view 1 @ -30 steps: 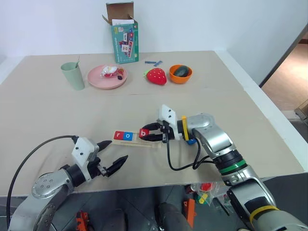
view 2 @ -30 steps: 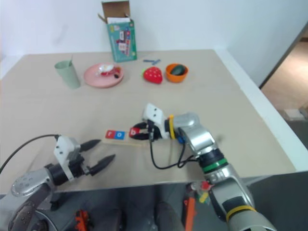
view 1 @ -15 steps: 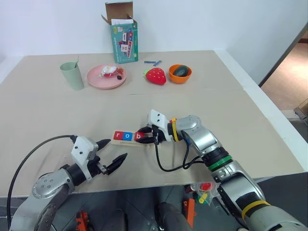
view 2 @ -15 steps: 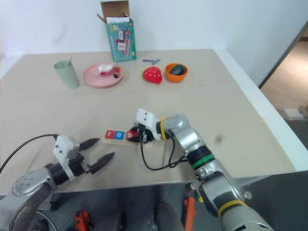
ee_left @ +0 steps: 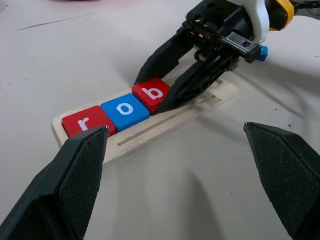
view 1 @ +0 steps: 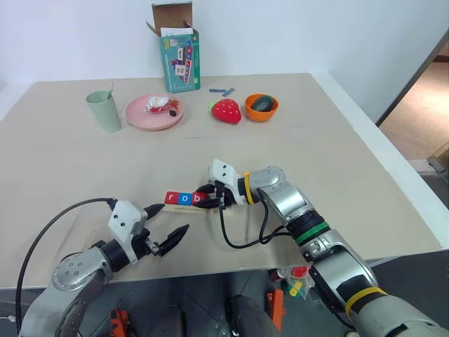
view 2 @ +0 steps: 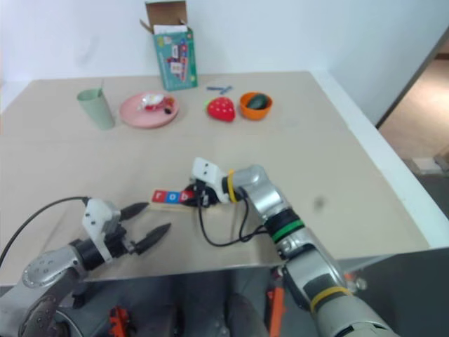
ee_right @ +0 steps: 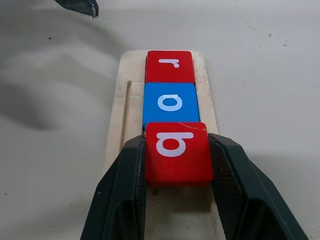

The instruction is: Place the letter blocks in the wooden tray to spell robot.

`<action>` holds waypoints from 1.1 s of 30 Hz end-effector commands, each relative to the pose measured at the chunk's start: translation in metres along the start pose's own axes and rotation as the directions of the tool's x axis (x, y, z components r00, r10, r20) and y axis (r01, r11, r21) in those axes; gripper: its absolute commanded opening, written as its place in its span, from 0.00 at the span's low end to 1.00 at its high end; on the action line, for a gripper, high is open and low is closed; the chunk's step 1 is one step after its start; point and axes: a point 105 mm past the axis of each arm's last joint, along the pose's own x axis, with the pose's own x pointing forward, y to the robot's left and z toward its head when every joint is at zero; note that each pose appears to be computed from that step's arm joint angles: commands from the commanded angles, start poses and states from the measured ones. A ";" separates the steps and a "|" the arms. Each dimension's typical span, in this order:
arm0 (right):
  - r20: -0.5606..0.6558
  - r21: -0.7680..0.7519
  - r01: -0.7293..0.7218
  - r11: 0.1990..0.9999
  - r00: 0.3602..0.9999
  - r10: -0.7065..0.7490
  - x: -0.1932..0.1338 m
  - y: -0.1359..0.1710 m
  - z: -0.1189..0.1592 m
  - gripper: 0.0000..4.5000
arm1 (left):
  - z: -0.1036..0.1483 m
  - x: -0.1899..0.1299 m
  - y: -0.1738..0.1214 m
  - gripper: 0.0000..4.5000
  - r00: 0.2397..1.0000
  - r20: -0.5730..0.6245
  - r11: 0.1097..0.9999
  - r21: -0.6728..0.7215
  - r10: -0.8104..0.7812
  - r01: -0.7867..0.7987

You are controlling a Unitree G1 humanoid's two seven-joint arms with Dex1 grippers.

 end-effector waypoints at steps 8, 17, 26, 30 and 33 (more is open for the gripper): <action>0.009 0.007 0.009 1.000 1.000 -0.009 -0.002 -0.007 0.007 0.38 | 0.010 0.001 -0.004 1.00 0.999 0.032 0.998 0.055 -0.008 0.007; 0.034 0.027 0.019 0.999 0.999 -0.020 -0.007 -0.006 0.011 0.38 | 0.010 0.005 -0.003 1.00 0.999 0.027 0.997 0.069 -0.025 0.023; 0.044 0.027 0.012 1.000 0.999 -0.013 -0.003 -0.004 0.013 0.38 | 0.010 0.006 -0.002 1.00 0.999 0.027 0.997 0.075 -0.029 0.027; 0.053 0.020 0.012 1.000 0.999 -0.013 -0.002 -0.005 0.018 0.38 | 0.009 0.006 -0.003 1.00 0.999 0.027 0.997 0.077 -0.030 0.028; 0.055 0.016 0.011 1.000 0.998 -0.012 -0.001 -0.005 0.019 0.38 | 0.009 0.006 -0.004 1.00 0.999 0.026 0.996 0.079 -0.030 0.028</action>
